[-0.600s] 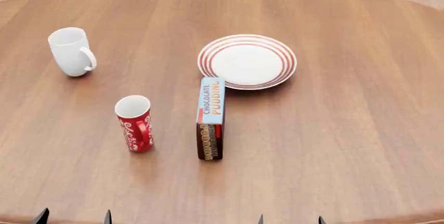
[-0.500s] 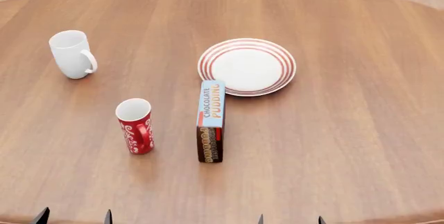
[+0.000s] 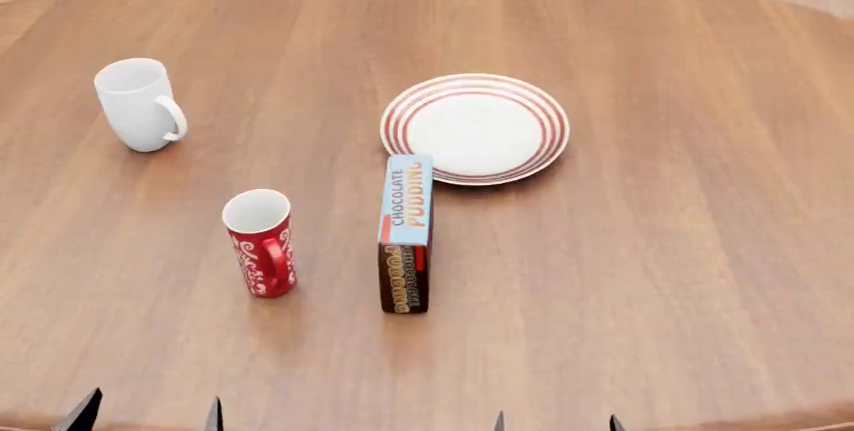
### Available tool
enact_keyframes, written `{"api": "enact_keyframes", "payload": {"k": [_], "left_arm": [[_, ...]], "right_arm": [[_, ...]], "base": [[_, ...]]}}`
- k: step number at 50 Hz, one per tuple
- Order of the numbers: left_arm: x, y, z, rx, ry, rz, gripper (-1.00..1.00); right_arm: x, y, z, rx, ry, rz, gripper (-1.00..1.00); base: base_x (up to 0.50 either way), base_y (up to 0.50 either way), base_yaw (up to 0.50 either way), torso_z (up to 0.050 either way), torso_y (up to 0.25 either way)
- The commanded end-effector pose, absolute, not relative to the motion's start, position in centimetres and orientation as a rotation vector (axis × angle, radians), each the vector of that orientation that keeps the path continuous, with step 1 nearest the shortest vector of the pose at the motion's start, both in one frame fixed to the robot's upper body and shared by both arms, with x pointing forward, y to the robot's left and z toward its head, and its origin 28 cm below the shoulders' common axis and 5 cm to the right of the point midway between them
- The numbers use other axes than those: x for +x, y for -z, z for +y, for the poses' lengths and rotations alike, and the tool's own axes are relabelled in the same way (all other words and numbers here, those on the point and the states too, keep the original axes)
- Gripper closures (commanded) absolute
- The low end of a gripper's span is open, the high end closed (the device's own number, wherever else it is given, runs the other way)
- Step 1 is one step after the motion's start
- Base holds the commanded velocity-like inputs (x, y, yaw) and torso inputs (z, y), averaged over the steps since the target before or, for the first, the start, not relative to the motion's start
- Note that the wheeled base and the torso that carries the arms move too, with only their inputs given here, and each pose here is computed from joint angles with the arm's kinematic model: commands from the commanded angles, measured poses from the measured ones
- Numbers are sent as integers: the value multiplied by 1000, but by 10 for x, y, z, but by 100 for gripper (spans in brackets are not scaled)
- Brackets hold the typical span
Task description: Pick up the red mug and put it on the plate
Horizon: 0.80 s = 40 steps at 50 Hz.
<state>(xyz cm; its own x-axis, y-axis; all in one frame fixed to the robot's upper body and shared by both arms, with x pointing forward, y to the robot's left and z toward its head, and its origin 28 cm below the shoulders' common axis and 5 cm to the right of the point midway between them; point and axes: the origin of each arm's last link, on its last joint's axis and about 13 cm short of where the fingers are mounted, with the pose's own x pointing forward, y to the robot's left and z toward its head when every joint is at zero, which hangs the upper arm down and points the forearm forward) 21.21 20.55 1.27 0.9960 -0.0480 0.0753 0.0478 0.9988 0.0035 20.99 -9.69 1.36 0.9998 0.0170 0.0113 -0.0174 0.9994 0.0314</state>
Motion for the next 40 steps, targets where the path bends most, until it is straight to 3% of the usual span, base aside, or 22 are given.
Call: {"api": "enact_keyframes", "payload": {"k": [1, 40], "left_arm": [[213, -13, 206, 21, 40, -127, -100], [219, -13, 206, 74, 15, -446, -100]], "right_arm": [[209, -15, -97, 38, -21, -13, -100], [209, -13, -97, 39, -33, -8, -100]], "base": [[0, 0, 0, 0, 0], [0, 0, 0, 0, 0]]}}
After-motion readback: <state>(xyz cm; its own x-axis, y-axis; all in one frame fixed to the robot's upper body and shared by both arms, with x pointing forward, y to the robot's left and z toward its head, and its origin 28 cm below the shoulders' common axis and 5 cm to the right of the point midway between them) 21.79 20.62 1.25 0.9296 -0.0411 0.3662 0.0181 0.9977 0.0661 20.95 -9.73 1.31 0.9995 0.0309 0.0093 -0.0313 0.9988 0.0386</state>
